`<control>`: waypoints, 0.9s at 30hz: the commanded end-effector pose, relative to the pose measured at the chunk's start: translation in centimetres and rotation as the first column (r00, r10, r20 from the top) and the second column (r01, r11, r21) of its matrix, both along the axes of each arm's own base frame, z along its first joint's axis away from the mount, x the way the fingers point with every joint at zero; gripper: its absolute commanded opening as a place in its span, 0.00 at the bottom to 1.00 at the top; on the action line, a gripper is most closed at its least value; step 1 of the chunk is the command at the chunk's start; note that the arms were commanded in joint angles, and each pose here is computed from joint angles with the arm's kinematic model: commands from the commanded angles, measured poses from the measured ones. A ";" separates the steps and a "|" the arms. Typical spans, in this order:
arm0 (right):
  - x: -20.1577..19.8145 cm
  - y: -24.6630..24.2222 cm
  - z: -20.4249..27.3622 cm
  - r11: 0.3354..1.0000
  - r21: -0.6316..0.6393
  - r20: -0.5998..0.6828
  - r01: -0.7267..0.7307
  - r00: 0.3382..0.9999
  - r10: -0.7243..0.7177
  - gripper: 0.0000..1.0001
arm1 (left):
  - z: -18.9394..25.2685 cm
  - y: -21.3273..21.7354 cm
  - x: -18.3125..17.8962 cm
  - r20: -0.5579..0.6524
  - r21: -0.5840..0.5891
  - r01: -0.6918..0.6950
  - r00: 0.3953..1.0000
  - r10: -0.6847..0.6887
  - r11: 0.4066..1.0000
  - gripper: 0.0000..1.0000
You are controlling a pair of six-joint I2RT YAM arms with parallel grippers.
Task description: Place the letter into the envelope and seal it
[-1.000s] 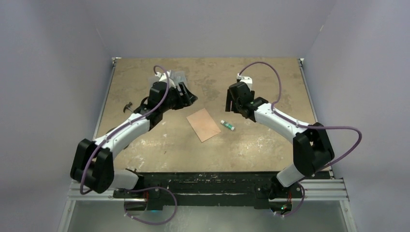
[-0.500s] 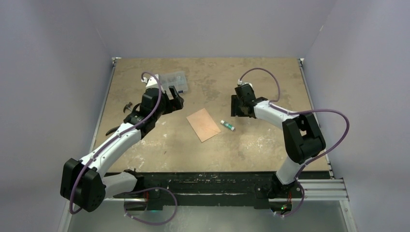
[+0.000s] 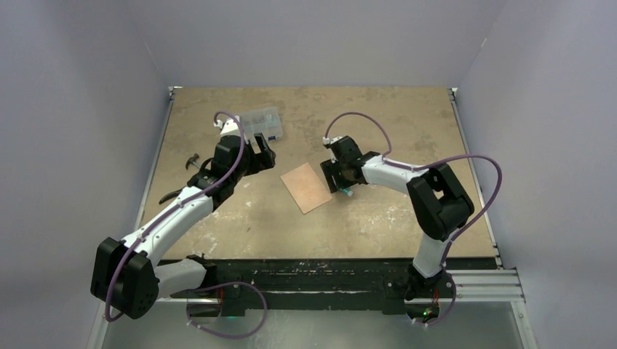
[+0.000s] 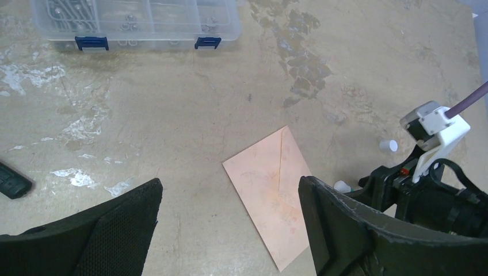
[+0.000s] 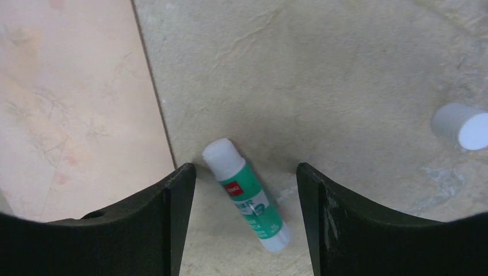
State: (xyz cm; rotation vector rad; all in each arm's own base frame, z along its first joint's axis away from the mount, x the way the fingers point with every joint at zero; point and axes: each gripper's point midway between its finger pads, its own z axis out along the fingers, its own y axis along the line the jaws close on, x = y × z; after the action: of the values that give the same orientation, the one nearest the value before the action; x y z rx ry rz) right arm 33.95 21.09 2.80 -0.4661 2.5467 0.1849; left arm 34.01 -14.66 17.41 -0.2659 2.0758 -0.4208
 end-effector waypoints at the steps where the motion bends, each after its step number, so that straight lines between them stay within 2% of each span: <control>1: -0.1 0.0 0.8 0.997 -0.073 0.016 -0.035 0.999 0.036 0.67 | 1.9 0.5 0.5 0.063 0.006 -0.011 0.998 0.010 1.000 0.87; 5: -1.1 -0.7 0.3 0.994 -0.101 -0.016 -0.039 0.999 0.037 0.62 | 1.9 0.6 0.5 0.059 0.011 -0.007 0.998 0.006 1.000 0.87; 10: -2.3 -1.8 0.6 0.990 -0.143 -0.042 -0.016 0.999 0.010 0.61 | 2.0 0.5 0.6 0.063 0.005 -0.006 0.998 0.006 1.000 0.87; 16: -2.8 -1.5 0.0 0.992 -0.126 -0.065 -0.034 0.998 0.026 0.40 | 1.8 0.0 0.6 0.053 -0.016 0.010 0.999 -0.009 1.000 0.87; 21: -3.5 -0.8 -1.4 0.995 -0.092 -0.113 -0.034 0.993 0.024 0.18 | 1.6 -0.1 0.6 0.016 -0.022 0.012 1.000 -0.012 1.000 0.86; 24: -2.0 0.1 0.8 1.000 -0.020 -0.020 0.008 1.000 -0.009 0.13 | 2.3 -1.2 0.4 0.041 -0.057 0.076 0.996 -0.073 0.996 0.86; 27: -0.6 1.8 5.1 0.992 0.124 0.100 0.015 0.995 -0.027 0.13 | 3.5 -4.0 -0.2 0.104 -0.118 0.232 0.970 -0.221 0.965 0.85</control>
State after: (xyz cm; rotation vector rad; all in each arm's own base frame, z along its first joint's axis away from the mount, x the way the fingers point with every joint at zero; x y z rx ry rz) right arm 31.39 20.38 2.31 -0.5001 2.6156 0.1081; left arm 33.70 -15.32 17.39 -0.2223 2.0973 -0.4749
